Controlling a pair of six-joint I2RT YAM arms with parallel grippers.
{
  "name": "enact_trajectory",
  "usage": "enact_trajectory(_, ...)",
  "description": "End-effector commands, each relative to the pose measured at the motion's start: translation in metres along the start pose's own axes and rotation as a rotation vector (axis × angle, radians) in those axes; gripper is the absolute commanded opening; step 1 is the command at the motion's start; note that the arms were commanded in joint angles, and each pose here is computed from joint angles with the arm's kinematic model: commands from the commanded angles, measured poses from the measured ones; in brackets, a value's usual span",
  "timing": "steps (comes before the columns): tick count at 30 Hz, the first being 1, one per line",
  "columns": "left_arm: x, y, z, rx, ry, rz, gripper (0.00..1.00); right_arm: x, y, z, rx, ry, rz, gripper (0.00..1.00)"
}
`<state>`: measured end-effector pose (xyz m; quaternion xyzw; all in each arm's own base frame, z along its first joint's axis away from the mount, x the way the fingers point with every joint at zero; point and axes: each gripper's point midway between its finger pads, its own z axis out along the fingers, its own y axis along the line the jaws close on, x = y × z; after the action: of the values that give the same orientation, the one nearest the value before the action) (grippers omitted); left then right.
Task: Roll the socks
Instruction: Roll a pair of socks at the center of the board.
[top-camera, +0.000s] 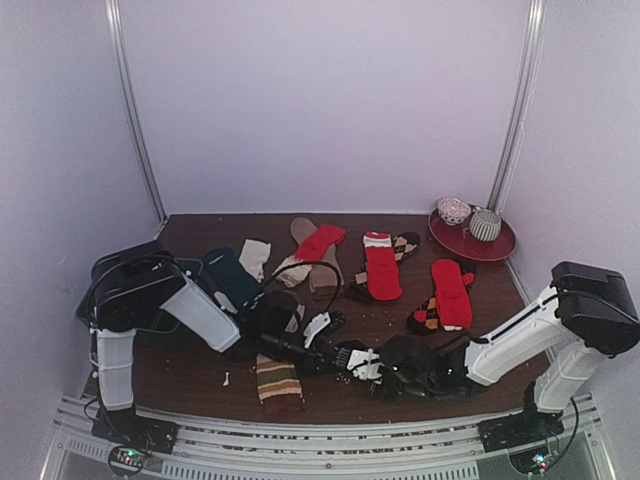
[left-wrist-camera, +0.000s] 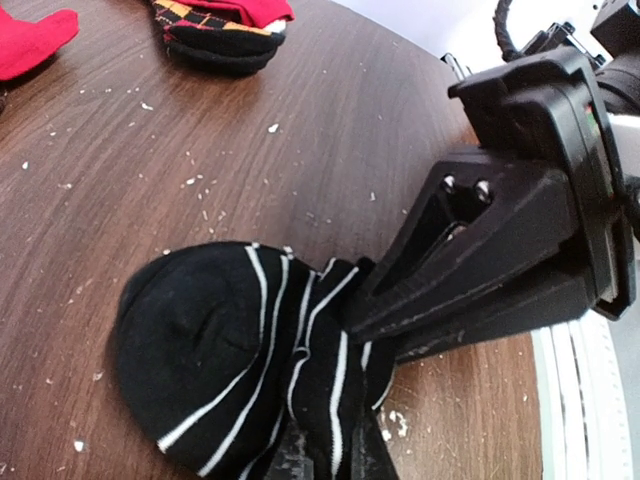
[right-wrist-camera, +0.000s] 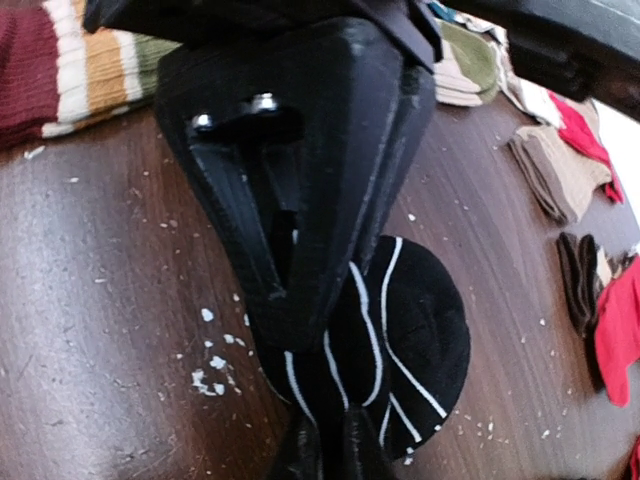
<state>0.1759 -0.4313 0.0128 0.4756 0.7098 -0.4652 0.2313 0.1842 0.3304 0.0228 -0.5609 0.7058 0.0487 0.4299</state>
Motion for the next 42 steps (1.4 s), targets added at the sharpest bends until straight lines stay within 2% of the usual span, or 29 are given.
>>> enact_trajectory(1, 0.137, 0.001, -0.015, -0.040, 0.398, -0.271, 0.00, 0.024, 0.009, 0.010, -0.094, 0.110, 0.079, 0.00)
enact_trajectory(3, 0.133, 0.006, -0.015, -0.072, 0.390, -0.256, 0.00, 0.020, 0.014, 0.009, -0.168, 0.114, 0.170, 0.00)
enact_trajectory(6, 0.114, 0.015, -0.017, -0.135, 0.342, -0.184, 0.17, 0.020, 0.022, 0.005, -0.260, 0.156, 0.309, 0.00)
enact_trajectory(8, 0.089, 0.017, -0.022, -0.173, 0.274, -0.111, 0.29, 0.024, 0.030, 0.002, -0.318, 0.195, 0.388, 0.00)
enact_trajectory(10, 0.061, 0.019, -0.029, -0.221, 0.203, -0.037, 0.37, 0.029, 0.041, -0.001, -0.385, 0.236, 0.451, 0.00)
enact_trajectory(13, 0.021, 0.017, -0.041, -0.276, 0.097, 0.074, 0.46, 0.041, 0.050, -0.002, -0.440, 0.302, 0.533, 0.00)
enact_trajectory(17, -0.021, 0.002, -0.058, -0.297, -0.022, 0.226, 0.52, 0.056, 0.055, 0.000, -0.497, 0.375, 0.651, 0.00)
enact_trajectory(27, -0.051, -0.038, -0.064, -0.193, -0.217, 0.525, 0.57, 0.064, 0.066, 0.002, -0.631, 0.454, 0.837, 0.00)
enact_trajectory(34, -0.043, -0.025, -0.036, -0.154, -0.168, 0.575, 0.57, 0.068, 0.067, 0.000, -0.687, 0.478, 0.910, 0.00)
enact_trajectory(42, -0.017, -0.004, -0.017, -0.167, -0.082, 0.524, 0.52, 0.079, 0.063, -0.001, -0.671, 0.501, 0.932, 0.00)
